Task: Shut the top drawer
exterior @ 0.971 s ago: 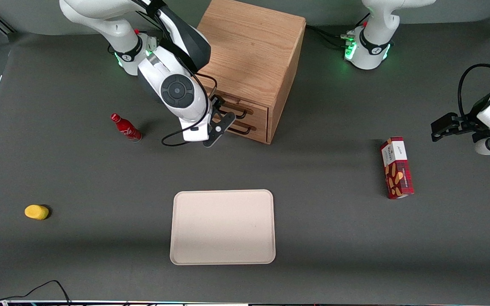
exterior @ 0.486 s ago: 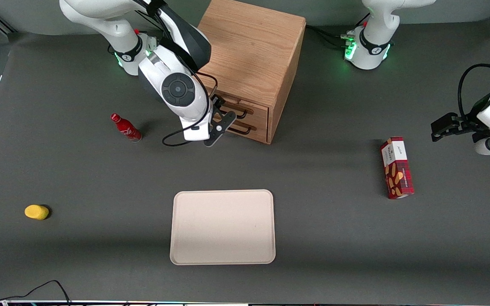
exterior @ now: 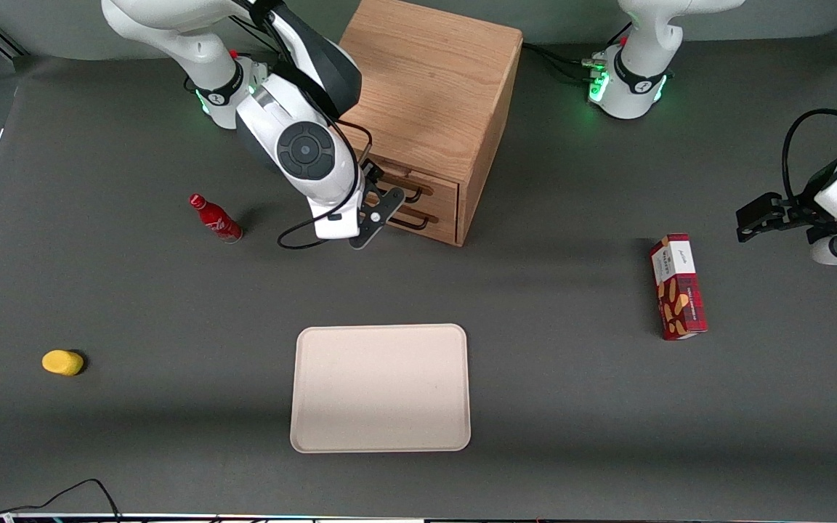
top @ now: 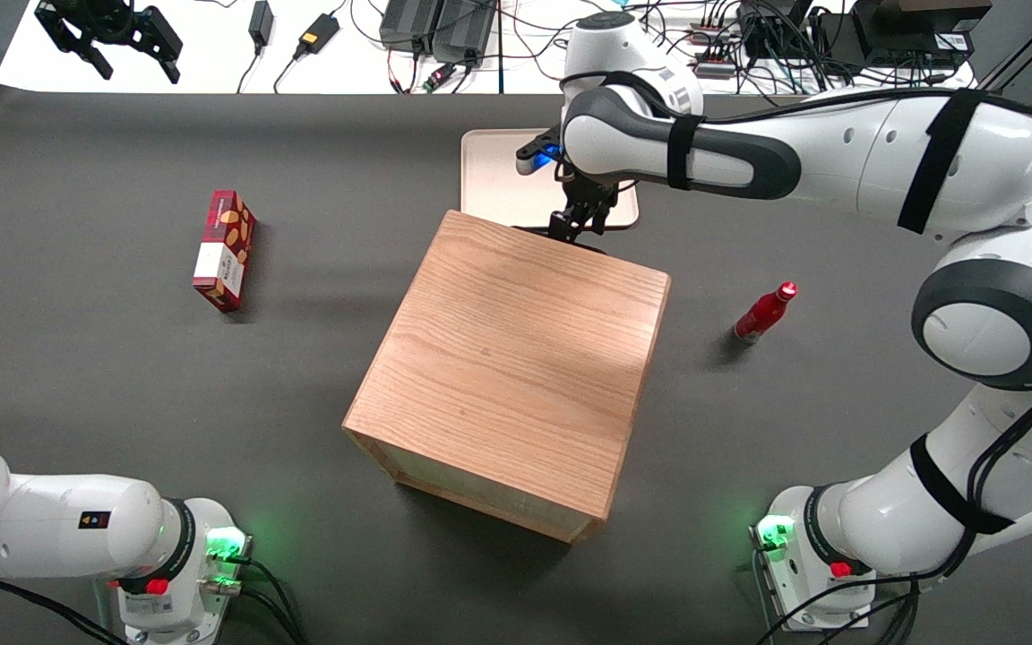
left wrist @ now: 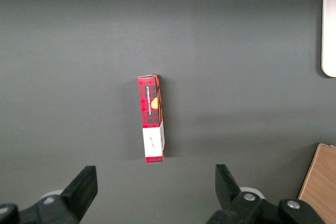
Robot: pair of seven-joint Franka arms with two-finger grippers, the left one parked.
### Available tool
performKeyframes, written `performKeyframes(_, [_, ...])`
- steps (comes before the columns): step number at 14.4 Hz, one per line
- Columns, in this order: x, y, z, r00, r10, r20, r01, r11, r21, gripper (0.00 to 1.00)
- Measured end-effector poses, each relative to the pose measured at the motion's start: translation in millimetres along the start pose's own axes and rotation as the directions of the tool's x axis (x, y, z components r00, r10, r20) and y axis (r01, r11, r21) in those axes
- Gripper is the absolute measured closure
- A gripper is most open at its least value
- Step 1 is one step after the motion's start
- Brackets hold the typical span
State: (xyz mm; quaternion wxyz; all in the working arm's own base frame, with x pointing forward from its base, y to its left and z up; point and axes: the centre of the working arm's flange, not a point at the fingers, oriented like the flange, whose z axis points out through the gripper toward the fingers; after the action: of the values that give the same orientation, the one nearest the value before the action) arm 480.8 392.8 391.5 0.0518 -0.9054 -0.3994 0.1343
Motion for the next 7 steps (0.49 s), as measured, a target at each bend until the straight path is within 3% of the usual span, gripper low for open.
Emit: performKeyframes(7, [2.3,-7.0,-12.6,0.999,-0.04,-0.005,0.04,0.999,-0.006,0.0])
